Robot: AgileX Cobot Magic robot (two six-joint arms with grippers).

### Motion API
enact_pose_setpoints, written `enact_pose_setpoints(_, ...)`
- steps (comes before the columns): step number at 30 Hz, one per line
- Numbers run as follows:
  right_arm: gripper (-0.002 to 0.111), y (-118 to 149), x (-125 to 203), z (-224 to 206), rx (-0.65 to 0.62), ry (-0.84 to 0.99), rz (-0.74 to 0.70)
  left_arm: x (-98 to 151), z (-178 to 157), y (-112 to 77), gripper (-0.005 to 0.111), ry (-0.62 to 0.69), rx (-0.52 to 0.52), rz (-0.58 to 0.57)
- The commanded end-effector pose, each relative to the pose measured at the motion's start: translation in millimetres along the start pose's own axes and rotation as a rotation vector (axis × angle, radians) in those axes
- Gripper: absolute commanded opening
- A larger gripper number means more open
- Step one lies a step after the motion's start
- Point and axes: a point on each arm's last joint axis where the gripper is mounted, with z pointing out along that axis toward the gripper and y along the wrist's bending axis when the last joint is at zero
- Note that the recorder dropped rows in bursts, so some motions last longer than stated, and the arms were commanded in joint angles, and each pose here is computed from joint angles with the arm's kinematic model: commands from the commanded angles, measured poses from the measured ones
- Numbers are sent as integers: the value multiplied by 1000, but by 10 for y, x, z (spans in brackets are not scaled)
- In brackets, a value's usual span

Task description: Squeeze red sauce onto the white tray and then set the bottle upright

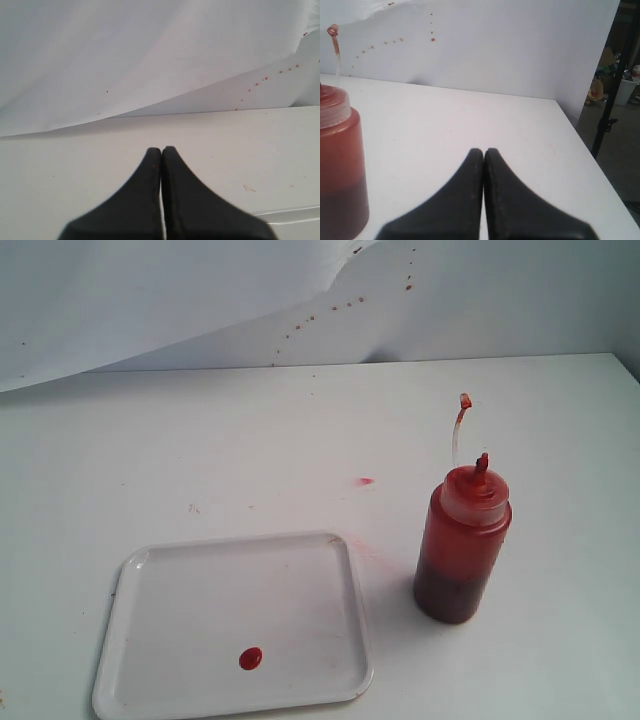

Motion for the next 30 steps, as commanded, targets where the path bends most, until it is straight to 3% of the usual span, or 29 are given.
enact_pose_setpoints(1,0,4,16,-1,-4,6,-5,15,0,-2,0,3,2,-15)
enact_pose_setpoints(30,0,-26,19,-2,29,9,39,15,0,-2,0,3,2,-15)
